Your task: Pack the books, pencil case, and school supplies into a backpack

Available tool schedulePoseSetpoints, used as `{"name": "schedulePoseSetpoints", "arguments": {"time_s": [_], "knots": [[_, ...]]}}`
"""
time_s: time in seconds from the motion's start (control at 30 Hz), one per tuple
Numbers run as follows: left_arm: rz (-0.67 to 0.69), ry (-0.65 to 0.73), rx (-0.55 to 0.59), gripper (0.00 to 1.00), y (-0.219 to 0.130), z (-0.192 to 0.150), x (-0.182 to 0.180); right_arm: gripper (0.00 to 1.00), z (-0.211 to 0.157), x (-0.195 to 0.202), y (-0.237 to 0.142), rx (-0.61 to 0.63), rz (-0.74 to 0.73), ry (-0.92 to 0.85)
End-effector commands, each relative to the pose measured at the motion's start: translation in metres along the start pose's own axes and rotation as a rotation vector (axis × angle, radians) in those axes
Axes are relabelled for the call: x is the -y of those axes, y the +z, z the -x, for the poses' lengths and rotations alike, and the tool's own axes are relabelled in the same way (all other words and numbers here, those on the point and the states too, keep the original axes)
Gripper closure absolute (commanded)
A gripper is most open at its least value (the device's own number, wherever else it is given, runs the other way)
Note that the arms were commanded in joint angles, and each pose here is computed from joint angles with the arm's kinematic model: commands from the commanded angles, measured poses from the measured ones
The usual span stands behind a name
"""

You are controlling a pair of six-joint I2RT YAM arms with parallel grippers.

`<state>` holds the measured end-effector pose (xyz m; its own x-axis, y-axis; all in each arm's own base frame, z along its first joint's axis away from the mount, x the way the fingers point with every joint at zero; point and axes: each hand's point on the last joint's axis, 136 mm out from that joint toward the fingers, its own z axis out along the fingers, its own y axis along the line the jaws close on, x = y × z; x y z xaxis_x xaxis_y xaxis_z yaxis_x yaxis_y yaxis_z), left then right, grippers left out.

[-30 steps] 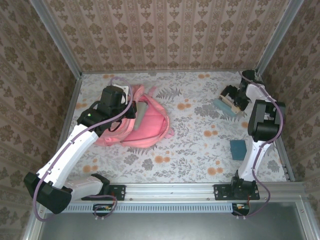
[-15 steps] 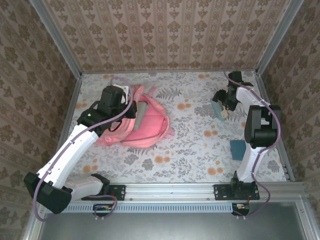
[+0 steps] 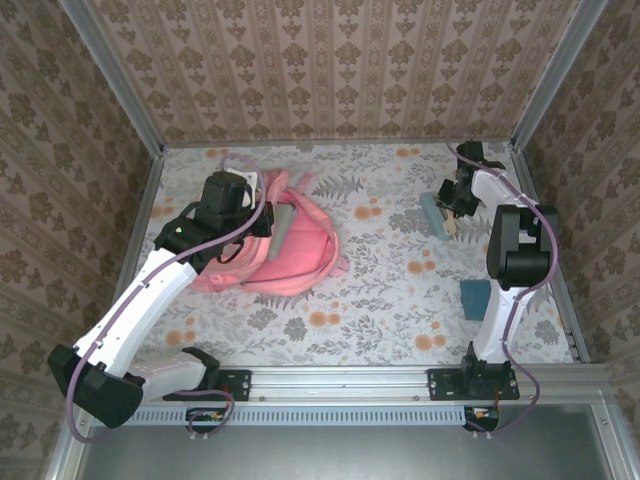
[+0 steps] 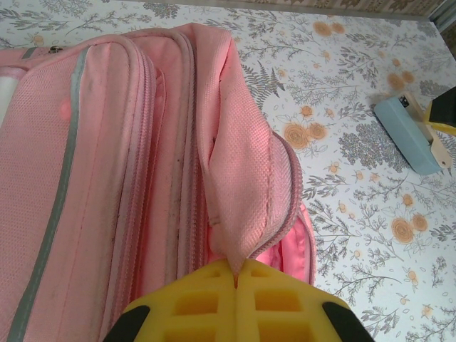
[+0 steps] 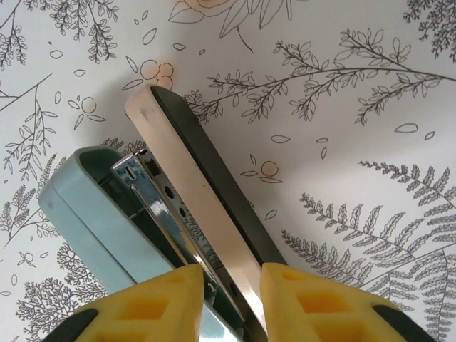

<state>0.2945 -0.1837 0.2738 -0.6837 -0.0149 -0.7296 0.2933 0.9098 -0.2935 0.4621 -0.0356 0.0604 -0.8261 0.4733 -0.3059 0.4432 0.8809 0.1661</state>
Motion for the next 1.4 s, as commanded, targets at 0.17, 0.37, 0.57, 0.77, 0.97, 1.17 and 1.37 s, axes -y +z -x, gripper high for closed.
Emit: {"name": "schedulePoseSetpoints", "arguments": {"time_s": [0.17,0.37,0.57,0.77,0.97,1.17,1.37], "knots": [[-0.03,0.001,0.113,1.0,-0.014,0.028,0.006,0.68,-0.007,0.007,0.002,-0.032,-0.033,-0.017],[-0.031,-0.001,0.113,1.0,-0.014,0.028,0.005,0.66,-0.001,0.009,-0.007,-0.009,-0.053,-0.028],[-0.025,-0.002,0.115,1.0,-0.015,0.026,0.003,0.62,0.007,0.012,-0.019,0.032,-0.055,-0.041],[-0.025,-0.003,0.117,1.0,-0.016,0.026,0.003,0.62,0.005,0.014,-0.012,0.017,-0.041,-0.035],[-0.021,-0.004,0.116,1.0,-0.017,0.025,0.002,0.61,0.001,0.014,-0.002,-0.006,-0.037,-0.035],[-0.02,-0.005,0.117,1.0,-0.017,0.025,0.001,0.61,0.01,0.014,-0.01,0.018,-0.039,-0.043],[-0.024,-0.006,0.117,1.0,-0.016,0.025,0.002,0.61,0.002,0.02,0.008,-0.038,-0.048,-0.034]]}}
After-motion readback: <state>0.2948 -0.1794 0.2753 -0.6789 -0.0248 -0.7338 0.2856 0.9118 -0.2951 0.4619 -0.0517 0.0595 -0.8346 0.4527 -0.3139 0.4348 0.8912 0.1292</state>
